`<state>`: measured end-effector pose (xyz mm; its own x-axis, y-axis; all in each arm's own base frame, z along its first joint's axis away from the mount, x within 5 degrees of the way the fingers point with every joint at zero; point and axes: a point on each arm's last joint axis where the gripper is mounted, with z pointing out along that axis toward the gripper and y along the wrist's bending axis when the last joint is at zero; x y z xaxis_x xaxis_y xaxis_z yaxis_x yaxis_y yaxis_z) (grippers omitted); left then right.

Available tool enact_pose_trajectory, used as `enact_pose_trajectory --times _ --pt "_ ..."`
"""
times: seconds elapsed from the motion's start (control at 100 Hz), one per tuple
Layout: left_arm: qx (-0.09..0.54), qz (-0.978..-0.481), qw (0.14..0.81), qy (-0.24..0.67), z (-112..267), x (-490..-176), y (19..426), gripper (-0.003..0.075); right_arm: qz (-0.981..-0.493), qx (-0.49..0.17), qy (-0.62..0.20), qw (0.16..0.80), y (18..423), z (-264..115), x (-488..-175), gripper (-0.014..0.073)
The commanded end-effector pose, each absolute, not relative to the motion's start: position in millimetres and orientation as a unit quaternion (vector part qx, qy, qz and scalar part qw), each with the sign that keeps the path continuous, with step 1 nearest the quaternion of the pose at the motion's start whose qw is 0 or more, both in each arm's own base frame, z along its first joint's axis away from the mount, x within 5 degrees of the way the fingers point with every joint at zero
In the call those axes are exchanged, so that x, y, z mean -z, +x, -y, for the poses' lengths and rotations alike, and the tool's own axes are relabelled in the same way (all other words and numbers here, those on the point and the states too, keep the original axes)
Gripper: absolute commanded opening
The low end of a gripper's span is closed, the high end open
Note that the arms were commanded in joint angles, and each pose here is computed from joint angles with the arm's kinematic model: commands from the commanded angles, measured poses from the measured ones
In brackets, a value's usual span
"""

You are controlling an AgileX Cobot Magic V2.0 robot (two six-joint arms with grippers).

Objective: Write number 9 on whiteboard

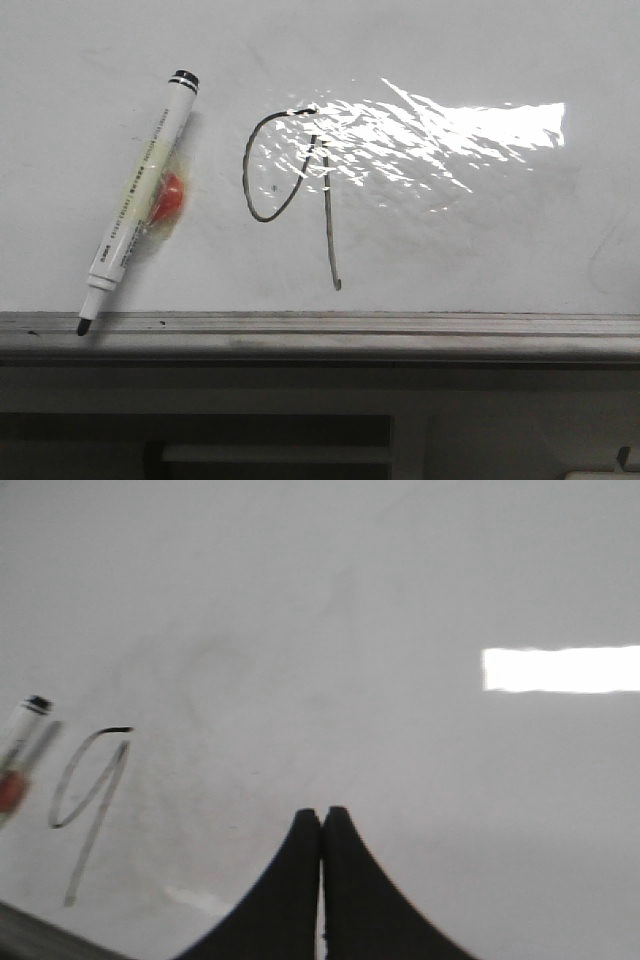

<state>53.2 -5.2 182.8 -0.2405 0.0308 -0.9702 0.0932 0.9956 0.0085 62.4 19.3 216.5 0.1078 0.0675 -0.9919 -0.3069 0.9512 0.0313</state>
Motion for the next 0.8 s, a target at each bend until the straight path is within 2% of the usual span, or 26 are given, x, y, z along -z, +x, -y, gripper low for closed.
enact_pose_trajectory --times 0.0,0.15,0.37,0.79 --pt "0.032 -0.769 0.638 0.038 5.6 -182.2 53.0 -0.0020 -0.639 -0.061 -0.094 0.761 63.5 -14.6 -213.8 -0.0061" --pt "0.032 -0.769 0.638 0.038 5.6 -182.2 53.0 -0.0020 -0.686 -0.015 -0.037 0.726 61.8 -4.8 -202.3 -0.0061" --pt "0.032 -0.769 0.638 0.038 5.6 -182.2 53.0 -0.0020 -0.787 0.051 0.040 0.614 52.9 8.1 -172.7 -0.0061" --pt "0.032 -0.769 0.638 0.038 5.6 -182.2 53.0 -0.0020 -0.786 0.063 0.045 0.614 52.6 9.4 -172.9 -0.0061"
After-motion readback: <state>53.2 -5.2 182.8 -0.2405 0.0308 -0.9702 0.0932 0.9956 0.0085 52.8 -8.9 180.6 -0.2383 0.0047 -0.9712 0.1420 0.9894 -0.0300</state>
